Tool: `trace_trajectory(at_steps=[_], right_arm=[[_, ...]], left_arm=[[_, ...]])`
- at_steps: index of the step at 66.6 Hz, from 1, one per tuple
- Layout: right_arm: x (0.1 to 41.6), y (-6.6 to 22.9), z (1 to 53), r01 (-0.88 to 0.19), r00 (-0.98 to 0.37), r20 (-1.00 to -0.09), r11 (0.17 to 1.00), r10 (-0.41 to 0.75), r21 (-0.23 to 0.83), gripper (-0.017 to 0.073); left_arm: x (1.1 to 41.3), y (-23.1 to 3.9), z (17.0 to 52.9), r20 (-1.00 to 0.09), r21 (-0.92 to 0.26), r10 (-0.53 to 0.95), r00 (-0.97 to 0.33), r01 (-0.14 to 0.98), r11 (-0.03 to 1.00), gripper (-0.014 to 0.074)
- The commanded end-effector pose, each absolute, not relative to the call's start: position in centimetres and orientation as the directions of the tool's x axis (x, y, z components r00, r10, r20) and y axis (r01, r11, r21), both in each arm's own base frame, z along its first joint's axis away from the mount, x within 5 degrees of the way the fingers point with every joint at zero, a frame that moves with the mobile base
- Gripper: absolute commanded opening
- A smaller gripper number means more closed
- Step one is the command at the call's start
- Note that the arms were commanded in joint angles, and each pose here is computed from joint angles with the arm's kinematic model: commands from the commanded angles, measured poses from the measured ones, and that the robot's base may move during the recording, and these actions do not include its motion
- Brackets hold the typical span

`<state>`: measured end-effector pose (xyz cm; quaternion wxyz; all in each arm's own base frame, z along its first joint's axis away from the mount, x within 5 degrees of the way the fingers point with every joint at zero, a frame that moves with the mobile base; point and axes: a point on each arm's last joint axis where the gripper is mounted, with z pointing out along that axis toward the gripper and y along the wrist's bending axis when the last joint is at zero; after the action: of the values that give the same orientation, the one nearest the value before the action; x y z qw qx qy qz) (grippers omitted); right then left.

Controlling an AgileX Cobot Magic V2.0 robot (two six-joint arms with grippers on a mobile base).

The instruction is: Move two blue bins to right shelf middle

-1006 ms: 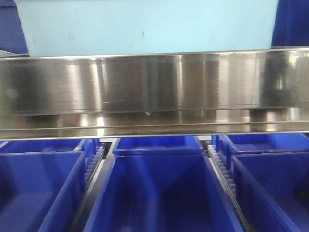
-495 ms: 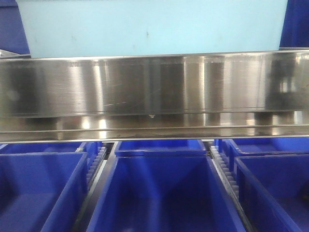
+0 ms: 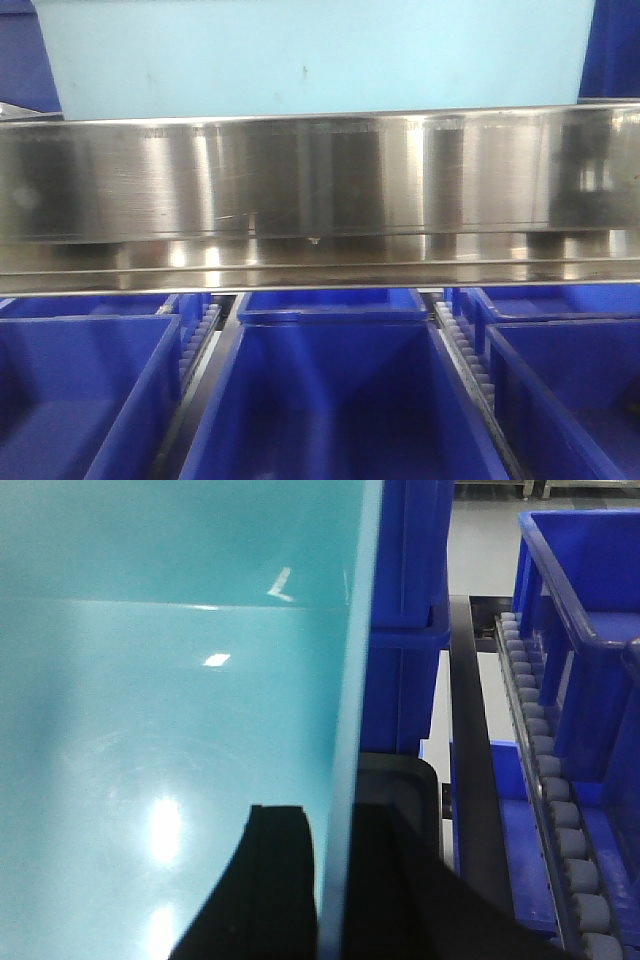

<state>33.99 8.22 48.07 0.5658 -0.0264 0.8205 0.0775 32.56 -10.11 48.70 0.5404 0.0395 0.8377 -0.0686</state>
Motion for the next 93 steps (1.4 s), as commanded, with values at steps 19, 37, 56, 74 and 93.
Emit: trace_trajectory(at_steps=[19,37,56,74,93], right_arm=[[33.6,8.4,49.5,-0.16,-0.27,-0.961,0.982,0.057,0.104,-0.0162],[33.6,8.5,49.4,-0.164,-0.281,-0.956,0.977,0.085,0.135,-0.0162],[30.0,9.7,49.9,-0.182,-0.282,-0.958,0.978,0.052,0.107,-0.0162],[30.8,10.2,46.2,-0.2,-0.303,-0.952,0.974,0.04,0.105,-0.0162],[31.6,10.8,42.3,-0.219,-0.317,-0.946,0.966,0.061,0.135,-0.0162]], left_arm=[[32.3,-10.3,50.3,-0.952,-0.095,-0.036,-0.305,0.18,0.979,-0.0111],[32.3,-10.5,50.3,-0.948,-0.116,-0.052,-0.313,0.189,0.975,-0.0111],[29.3,-11.0,50.2,-0.937,-0.137,-0.056,-0.344,0.214,0.967,-0.0111],[29.8,-11.4,45.4,-0.928,-0.13,-0.035,-0.372,0.233,0.964,-0.0111],[30.2,-11.8,41.3,-0.93,-0.132,-0.029,-0.366,0.26,0.957,-0.0111]])
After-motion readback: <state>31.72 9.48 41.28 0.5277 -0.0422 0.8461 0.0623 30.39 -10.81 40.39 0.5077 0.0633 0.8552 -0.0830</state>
